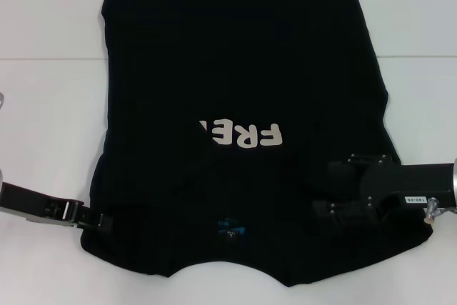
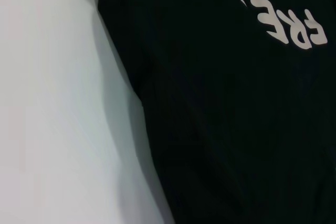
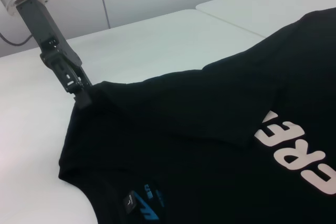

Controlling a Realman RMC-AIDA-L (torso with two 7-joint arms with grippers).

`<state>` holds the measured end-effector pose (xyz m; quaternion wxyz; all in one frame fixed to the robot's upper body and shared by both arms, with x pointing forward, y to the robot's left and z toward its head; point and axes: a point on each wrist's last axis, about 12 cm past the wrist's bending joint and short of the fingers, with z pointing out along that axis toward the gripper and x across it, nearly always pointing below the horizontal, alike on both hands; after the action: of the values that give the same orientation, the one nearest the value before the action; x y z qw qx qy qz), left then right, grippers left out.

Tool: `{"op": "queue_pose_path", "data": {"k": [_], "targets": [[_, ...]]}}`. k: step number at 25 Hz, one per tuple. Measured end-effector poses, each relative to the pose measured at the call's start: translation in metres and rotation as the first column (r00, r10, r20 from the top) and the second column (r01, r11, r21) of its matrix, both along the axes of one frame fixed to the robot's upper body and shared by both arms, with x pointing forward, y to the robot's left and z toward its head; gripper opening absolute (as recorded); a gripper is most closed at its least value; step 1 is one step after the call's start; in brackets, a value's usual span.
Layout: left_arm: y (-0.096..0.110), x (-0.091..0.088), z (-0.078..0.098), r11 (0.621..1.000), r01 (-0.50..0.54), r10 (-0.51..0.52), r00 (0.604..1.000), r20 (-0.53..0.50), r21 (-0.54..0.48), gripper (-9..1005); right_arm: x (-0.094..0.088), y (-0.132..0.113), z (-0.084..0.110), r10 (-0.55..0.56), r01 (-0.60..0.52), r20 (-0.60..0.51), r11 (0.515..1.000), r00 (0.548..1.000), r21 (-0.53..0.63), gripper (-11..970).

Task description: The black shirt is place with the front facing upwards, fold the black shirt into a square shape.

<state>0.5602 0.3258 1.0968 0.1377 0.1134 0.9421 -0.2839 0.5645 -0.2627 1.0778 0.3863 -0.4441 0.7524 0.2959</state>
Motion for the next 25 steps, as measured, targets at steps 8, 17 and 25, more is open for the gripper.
{"op": "queue_pose_path", "data": {"k": [8, 17, 25], "targets": [[0.0, 0.0, 0.0, 1.0, 0.007, -0.008, 1.0, 0.007, 0.004, 365, -0.001, -0.001, 0.0, -0.011, 0.011, -0.022, 1.0, 1.0, 0.009, 910], [0.001, -0.001, 0.001, 1.0, 0.019, -0.019, 0.999, 0.029, -0.008, 43, 0.013, -0.027, 0.026, -0.167, 0.173, -0.179, 0.985, 0.97, 0.015, 912], [-0.001, 0.0, 0.003, 1.0, 0.028, -0.028, 0.999, 0.036, -0.012, 17, 0.034, -0.066, 0.092, -0.388, 0.359, -0.482, 0.92, 0.786, -0.157, 913]]}}
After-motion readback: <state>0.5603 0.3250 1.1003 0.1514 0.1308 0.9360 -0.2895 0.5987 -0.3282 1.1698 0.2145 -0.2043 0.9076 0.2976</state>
